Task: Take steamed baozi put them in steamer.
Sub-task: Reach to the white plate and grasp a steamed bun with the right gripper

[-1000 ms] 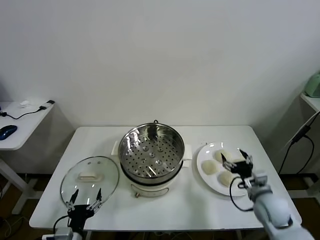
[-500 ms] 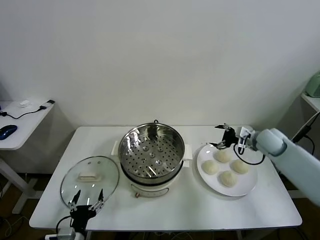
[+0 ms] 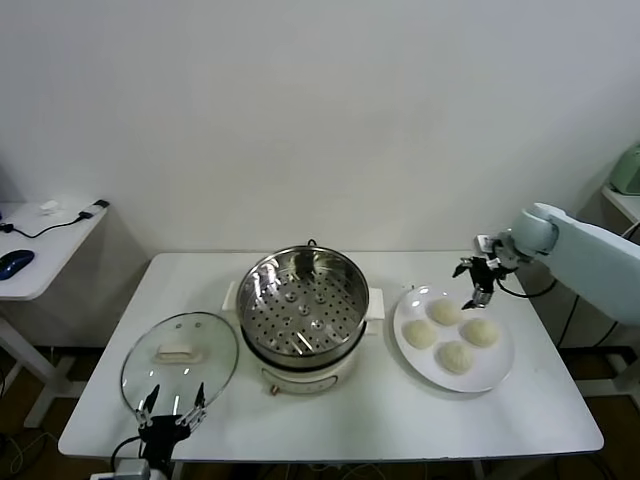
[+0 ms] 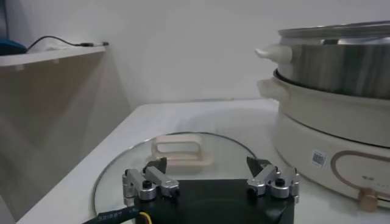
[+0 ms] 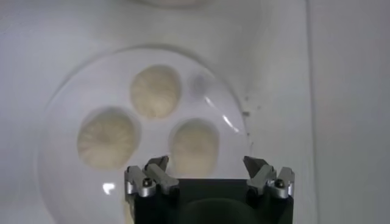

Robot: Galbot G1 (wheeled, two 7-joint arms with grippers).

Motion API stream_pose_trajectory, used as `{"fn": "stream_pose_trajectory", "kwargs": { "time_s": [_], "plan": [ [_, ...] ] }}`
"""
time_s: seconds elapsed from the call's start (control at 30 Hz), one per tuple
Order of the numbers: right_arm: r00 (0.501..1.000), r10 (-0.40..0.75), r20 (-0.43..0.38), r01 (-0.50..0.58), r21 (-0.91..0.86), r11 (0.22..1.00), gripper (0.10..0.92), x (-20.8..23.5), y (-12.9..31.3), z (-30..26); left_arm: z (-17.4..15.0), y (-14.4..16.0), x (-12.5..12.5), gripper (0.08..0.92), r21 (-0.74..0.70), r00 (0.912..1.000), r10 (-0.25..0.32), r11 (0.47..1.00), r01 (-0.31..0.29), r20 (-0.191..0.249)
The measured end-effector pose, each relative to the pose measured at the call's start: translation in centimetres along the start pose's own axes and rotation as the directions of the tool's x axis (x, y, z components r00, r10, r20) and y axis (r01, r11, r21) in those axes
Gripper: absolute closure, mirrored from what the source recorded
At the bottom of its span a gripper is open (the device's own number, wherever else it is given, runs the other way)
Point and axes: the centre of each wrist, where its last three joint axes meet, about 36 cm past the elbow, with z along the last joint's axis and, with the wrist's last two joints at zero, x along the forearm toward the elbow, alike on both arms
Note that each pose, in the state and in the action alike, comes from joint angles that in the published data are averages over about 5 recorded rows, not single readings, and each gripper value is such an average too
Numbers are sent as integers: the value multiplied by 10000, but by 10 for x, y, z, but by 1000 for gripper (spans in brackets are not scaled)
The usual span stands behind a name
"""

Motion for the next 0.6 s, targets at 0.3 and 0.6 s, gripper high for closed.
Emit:
{"fn": "stream_pose_trajectory", "kwargs": {
  "time_s": [0.3,0.6],
  "plan": [
    [9983,-341,-470,326,-336,9989,200,-39,-4,-12,6,-2,2,177,-38,9999,18,10000,-19,-169],
    [9979,-307,-565,270,-659,9975,200,-66,-3,-16,11,-6,0,177,-67,9996,72,10000,-73,-261]
  ]
}}
